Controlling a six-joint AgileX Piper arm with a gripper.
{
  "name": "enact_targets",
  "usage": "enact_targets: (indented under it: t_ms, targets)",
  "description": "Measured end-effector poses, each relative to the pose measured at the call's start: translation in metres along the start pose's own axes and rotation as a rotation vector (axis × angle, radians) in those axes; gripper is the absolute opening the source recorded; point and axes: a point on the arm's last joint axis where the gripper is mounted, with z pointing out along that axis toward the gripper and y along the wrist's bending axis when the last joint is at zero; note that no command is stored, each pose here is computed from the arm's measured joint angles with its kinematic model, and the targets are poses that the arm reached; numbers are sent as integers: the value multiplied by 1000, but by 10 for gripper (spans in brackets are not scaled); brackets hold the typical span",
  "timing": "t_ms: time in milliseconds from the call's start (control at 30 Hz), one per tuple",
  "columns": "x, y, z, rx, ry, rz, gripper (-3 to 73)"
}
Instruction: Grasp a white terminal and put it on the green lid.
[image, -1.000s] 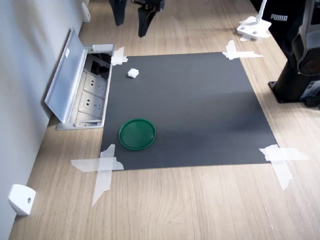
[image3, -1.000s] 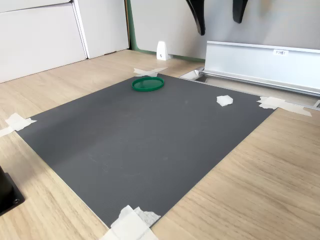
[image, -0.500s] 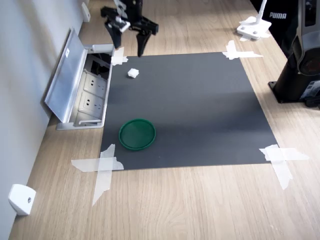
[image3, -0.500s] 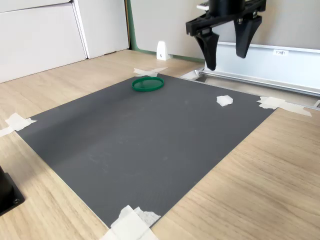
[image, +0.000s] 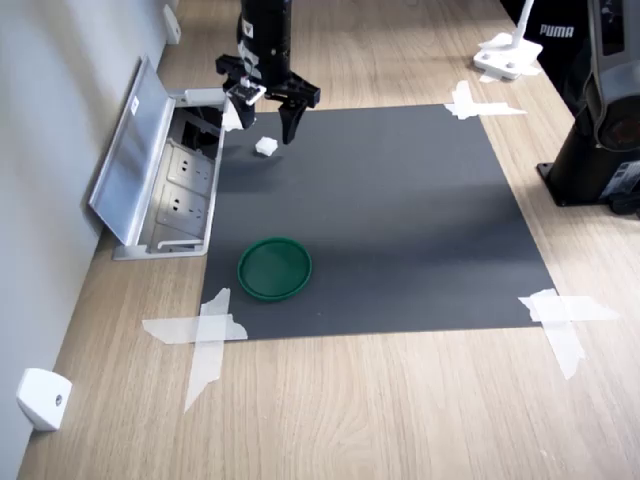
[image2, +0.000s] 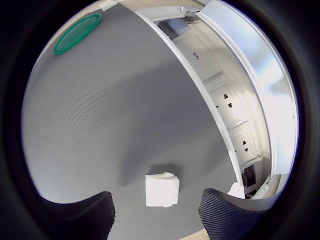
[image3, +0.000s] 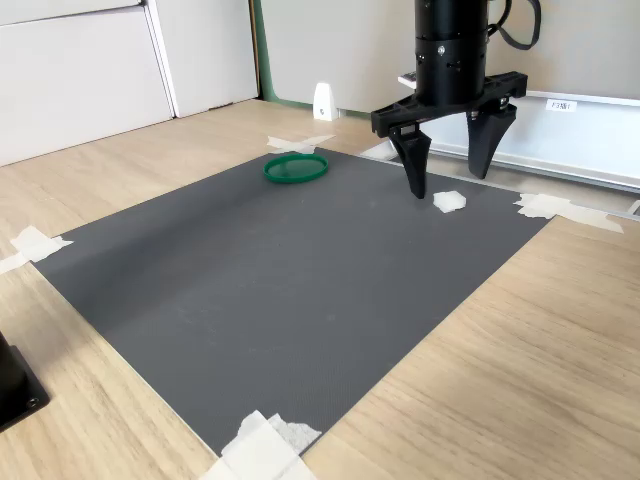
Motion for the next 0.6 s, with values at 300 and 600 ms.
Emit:
enact_targets:
  t_ms: [300,600]
  targets:
    - [-1,-1,14,-5,-2,21,709]
    - [-1,-1,19,-11,0,31,704]
